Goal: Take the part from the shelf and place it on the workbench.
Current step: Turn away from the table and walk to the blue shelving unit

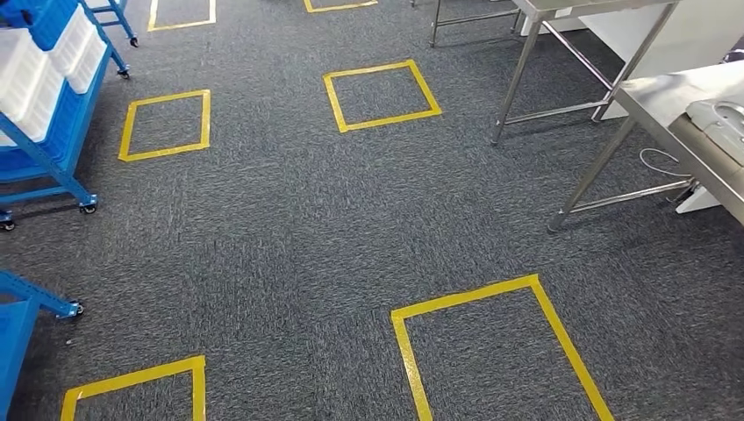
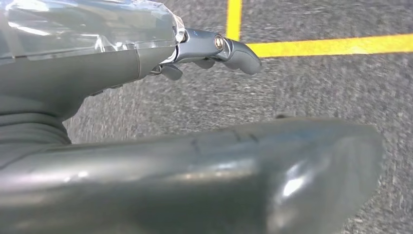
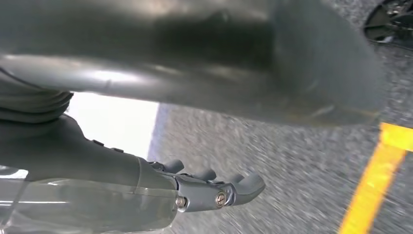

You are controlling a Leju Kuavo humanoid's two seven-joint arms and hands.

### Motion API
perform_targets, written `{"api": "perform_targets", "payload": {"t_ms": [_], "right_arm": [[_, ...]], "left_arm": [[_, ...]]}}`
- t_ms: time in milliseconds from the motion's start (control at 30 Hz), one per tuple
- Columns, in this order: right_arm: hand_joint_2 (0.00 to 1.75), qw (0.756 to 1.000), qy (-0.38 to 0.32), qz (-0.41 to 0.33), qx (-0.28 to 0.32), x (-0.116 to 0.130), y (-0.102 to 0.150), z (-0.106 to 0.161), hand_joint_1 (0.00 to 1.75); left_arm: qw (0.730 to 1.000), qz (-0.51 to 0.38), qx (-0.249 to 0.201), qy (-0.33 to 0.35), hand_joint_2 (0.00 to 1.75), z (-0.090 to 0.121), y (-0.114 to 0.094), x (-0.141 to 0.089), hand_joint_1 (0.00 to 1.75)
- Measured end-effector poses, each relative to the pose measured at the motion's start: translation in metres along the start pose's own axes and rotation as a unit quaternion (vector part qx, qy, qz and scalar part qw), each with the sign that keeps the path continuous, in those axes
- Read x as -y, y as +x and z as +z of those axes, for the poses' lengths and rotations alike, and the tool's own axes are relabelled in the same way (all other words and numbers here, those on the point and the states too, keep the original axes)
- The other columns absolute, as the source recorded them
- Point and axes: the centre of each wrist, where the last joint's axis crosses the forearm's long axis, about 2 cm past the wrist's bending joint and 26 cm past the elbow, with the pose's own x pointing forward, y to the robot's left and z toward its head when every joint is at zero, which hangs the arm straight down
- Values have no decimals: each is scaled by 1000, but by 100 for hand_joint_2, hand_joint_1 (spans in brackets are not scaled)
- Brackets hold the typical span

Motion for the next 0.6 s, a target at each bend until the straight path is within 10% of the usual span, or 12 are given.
{"api": "perform_targets", "payload": {"t_ms": [600], "right_arm": [[0, 999, 26, 24, -23, -22, 7, 6, 0]], "left_arm": [[1000, 1, -25, 5, 0, 1, 1, 2, 0]]}}
